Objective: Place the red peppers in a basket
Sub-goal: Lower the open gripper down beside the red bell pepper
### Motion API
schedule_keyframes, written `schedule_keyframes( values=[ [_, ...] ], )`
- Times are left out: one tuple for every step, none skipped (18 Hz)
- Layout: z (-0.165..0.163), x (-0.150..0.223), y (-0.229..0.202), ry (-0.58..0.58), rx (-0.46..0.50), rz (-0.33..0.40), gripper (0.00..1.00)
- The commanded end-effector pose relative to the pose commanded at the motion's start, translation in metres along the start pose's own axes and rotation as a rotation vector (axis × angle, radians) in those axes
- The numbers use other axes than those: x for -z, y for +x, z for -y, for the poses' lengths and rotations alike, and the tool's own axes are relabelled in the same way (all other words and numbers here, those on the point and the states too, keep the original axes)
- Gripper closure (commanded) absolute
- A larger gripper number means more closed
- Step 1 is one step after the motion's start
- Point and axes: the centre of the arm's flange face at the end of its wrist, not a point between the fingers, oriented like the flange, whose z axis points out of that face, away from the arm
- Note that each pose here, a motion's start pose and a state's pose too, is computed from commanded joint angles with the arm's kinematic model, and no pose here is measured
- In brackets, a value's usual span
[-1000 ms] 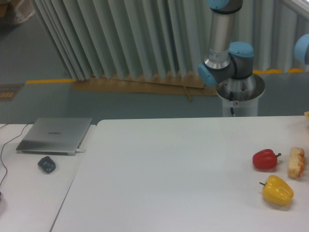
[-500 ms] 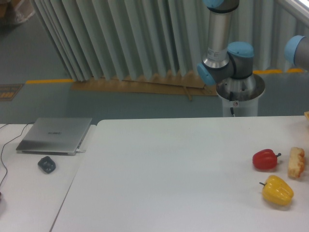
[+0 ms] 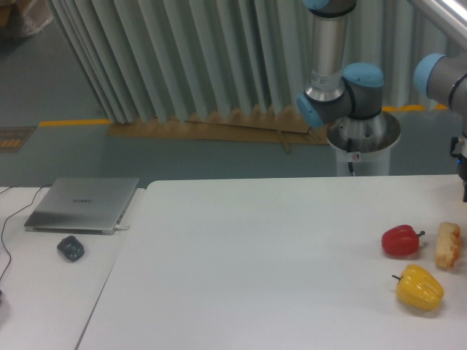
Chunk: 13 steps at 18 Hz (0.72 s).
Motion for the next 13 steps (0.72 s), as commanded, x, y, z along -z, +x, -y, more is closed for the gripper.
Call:
schedule_keyframes(
  values=[
    [0.006, 0.000, -0.002, 0.001, -0.001, 0.000, 0.00],
    [0.009, -0.001, -0.003, 0.001, -0.006, 0.000, 0.00],
    [0.011, -0.004, -0.003, 0.006, 0.000, -0.004, 0.00],
    [0.012, -0.006, -0.004, 0.007, 0.008, -0.007, 0.00],
    [0.018, -0.009, -0.005, 0.010, 0.010, -0.011, 0.00],
    [0.024, -0.008, -0.007, 0.009, 0.011, -0.008, 0.00],
    [0.030, -0.009, -0.009, 0.010, 0.010, -0.008, 0.00],
    [0.037, -0.010, -0.010, 0.011, 0.001, -0.009, 0.00],
    [0.042, -0.009, -0.011, 0.011, 0.005, -0.008, 0.00],
    [0.045, -0.010, -0.012, 0.012, 0.010, -0.009, 0.00],
    [0.045, -0.010, -0.012, 0.014, 0.014, -0.008, 0.00],
    [0.045, -0.011, -0.012, 0.014, 0.005, -0.010, 0.00],
    [0.044, -0.011, -0.013, 0.012, 0.001, -0.009, 0.00]
  ],
)
